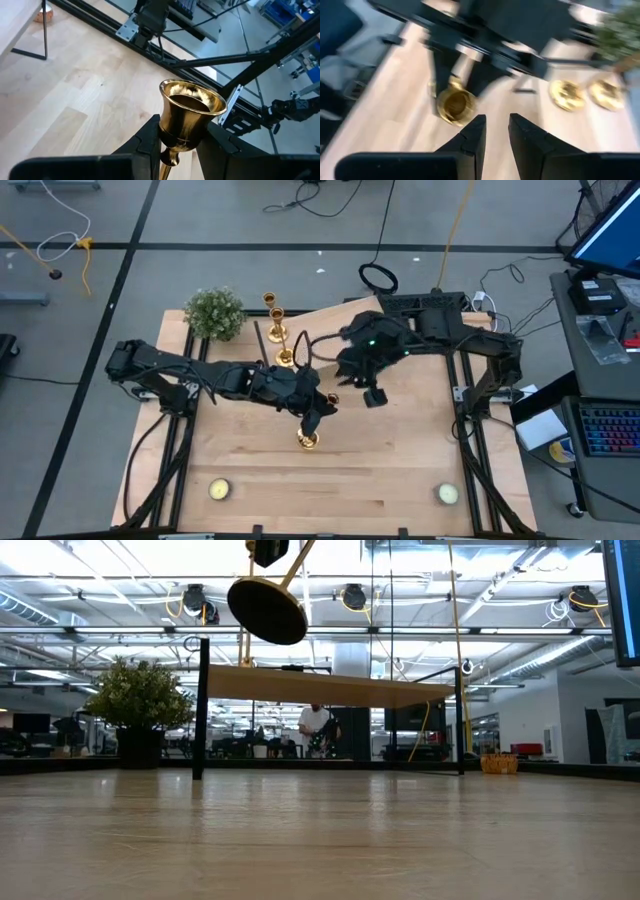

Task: Pick & Place candle stick holders
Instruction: Put the gold candle holder on the shelf

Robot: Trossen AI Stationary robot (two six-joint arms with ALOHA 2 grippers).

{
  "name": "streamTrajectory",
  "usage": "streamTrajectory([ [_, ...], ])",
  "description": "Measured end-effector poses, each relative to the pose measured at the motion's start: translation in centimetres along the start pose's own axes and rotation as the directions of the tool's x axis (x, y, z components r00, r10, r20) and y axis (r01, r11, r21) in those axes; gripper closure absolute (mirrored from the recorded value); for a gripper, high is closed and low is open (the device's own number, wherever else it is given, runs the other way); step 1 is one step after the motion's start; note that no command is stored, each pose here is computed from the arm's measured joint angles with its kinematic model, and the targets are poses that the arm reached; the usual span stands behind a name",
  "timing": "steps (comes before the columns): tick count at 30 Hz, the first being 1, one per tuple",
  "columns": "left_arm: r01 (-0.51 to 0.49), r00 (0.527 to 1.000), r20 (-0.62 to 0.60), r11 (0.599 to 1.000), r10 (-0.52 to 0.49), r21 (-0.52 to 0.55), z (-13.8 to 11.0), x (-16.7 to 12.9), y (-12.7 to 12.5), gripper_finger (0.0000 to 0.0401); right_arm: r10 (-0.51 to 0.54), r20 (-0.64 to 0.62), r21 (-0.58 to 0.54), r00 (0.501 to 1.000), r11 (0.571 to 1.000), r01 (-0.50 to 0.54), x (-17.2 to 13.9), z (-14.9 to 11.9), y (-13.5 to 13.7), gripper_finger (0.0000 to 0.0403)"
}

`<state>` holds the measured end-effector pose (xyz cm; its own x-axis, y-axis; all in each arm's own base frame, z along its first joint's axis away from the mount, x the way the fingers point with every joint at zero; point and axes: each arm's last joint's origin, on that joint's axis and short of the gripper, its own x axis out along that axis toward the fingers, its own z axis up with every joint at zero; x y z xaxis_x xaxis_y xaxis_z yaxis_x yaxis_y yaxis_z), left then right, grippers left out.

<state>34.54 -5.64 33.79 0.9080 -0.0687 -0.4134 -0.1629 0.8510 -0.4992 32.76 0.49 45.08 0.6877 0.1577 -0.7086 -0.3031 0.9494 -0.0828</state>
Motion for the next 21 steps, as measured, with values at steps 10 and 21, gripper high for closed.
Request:
streamTrajectory([
  [10, 0.061, 0.994, 0.09, 0.998, -0.062, 0.013, 0.8, 0.0, -0.6, 0.0307, -0.171, 0.001, 0.031, 0.985, 0.985, 0.171, -5.2, -1.5, -0.5, 0.0325],
  [21, 0.149, 0.925, 0.333, 0.981, -0.182, 0.123, 3.5, -0.9, -1.5, 0.0307, -0.226, 0.076, 0.055, 0.971, 0.973, 0.222, -9.3, -2.5, -0.4, 0.0326],
])
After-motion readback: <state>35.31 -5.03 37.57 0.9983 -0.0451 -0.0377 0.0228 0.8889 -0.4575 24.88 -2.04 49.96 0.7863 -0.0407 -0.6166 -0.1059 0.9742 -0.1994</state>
